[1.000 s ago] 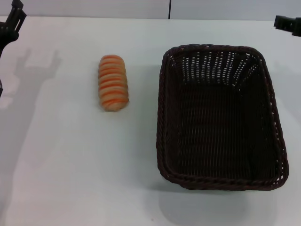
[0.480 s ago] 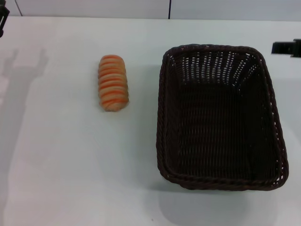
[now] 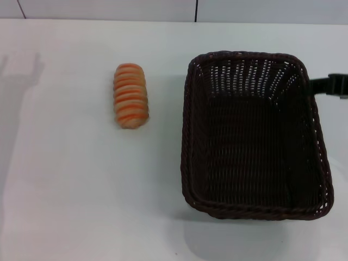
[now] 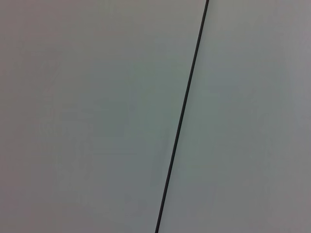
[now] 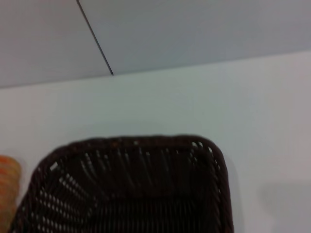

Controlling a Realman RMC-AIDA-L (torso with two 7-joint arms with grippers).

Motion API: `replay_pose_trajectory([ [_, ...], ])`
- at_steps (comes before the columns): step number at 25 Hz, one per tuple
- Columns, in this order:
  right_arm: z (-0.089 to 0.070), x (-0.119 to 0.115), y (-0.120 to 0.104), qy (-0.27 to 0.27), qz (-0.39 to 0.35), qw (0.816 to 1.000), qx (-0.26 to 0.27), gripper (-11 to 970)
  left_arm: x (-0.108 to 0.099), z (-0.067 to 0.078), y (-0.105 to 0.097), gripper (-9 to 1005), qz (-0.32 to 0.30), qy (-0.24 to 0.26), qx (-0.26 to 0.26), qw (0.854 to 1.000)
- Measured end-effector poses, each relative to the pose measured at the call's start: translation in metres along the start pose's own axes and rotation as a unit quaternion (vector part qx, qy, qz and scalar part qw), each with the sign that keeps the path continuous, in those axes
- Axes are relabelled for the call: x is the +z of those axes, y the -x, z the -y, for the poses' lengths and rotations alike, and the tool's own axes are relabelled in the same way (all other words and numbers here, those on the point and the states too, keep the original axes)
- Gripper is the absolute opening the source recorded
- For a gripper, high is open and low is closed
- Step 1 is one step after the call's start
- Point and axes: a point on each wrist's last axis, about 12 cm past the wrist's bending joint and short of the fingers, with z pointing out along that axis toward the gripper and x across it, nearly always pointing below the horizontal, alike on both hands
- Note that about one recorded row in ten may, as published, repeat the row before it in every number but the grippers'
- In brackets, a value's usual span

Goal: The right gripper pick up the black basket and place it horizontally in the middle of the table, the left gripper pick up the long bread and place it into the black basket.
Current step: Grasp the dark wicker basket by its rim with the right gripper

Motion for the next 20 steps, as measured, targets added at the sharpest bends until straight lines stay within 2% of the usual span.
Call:
replay_pose_trajectory([
  [3,0.002,-0.001,-0.003,-0.006,-0.015,1.0,0.004,708,0.002,-0.004,0.003,821,0.003,0.005,0.003,1.0],
  [13,0.004,0.003,-0.008,-0.015,-0.041,0.999,0.007,708,0.006,-0.002,0.003,820,0.002,0.004,0.013,1.0],
  [20,0.005,0.014,-0.013,-0.017,-0.064,0.998,0.006,709,0.006,-0.004,0.004,820,0.005,0.009,0.012,1.0],
])
